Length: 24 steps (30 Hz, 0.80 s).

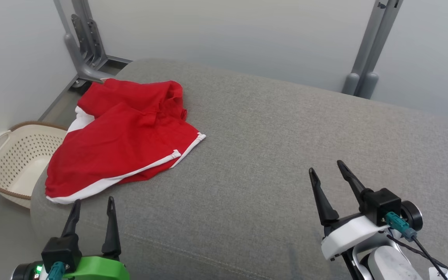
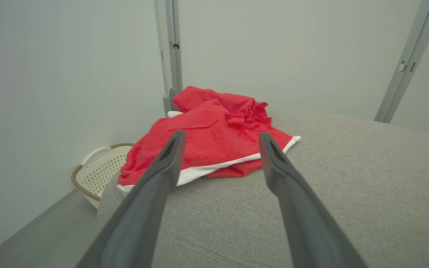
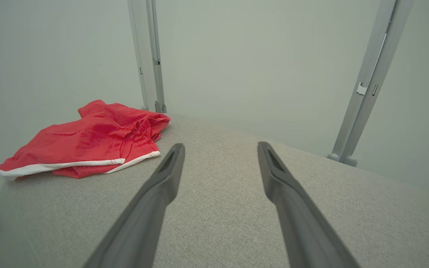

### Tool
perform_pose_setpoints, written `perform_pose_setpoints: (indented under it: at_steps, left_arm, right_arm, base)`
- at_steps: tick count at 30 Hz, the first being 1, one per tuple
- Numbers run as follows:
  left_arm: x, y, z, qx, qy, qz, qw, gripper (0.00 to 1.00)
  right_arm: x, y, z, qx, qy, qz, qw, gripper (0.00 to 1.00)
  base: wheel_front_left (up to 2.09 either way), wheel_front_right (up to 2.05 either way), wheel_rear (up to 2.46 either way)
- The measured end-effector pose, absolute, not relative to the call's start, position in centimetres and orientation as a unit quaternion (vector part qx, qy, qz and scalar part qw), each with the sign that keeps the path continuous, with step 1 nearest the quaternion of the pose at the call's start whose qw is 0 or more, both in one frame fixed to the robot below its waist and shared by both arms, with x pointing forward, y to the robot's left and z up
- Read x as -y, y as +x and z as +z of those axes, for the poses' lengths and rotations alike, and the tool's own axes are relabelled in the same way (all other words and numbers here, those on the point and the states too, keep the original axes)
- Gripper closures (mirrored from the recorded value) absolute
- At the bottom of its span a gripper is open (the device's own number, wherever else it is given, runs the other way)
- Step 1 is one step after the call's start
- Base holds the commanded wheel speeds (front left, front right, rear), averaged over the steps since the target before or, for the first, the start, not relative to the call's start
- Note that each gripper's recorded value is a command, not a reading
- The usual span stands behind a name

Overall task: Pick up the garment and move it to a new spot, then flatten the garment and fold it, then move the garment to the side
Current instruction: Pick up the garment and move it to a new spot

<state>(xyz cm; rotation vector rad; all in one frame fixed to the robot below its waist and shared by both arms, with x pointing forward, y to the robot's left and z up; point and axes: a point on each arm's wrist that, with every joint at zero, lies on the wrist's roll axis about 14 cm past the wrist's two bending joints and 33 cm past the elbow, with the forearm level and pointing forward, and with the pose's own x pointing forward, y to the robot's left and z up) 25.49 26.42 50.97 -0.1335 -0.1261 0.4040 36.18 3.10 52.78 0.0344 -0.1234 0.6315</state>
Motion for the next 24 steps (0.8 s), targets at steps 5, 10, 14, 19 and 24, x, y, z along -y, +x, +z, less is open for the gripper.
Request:
perform_pose_setpoints:
  at_steps: [5, 10, 14, 19, 24]
  left_arm:
    - [-28.5, 23.4, 50.8, 0.065, -0.065, 0.242, 0.966, 0.00]
    - [-28.5, 23.4, 50.6, 0.061, -0.066, 0.242, 0.966, 0.00]
    - [-28.2, 23.9, 50.3, 0.054, -0.066, 0.236, 0.968, 0.00]
    - [-27.6, 24.9, 49.5, 0.037, -0.060, 0.221, 0.973, 0.00]
    - [-27.8, 27.0, 49.5, 0.029, -0.032, 0.198, 0.979, 0.00]
  right_arm:
    - [-5.4, 35.2, 52.8, 0.059, 0.019, 0.346, 0.936, 0.00]
    - [-5.2, 35.2, 52.5, 0.054, 0.019, 0.345, 0.937, 0.00]
    - [-4.7, 35.3, 52.1, 0.048, 0.019, 0.338, 0.940, 0.00]
    - [-3.7, 35.8, 51.5, 0.041, 0.019, 0.324, 0.945, 0.00]
    - [-2.8, 36.2, 50.9, 0.035, 0.014, 0.313, 0.949, 0.00]
  base:
    - [0.00, 0.00, 0.00]
    - [0.00, 0.00, 0.00]
    - [0.00, 0.00, 0.00]
    - [0.00, 0.00, 0.00]
    - [0.00, 0.00, 0.00]
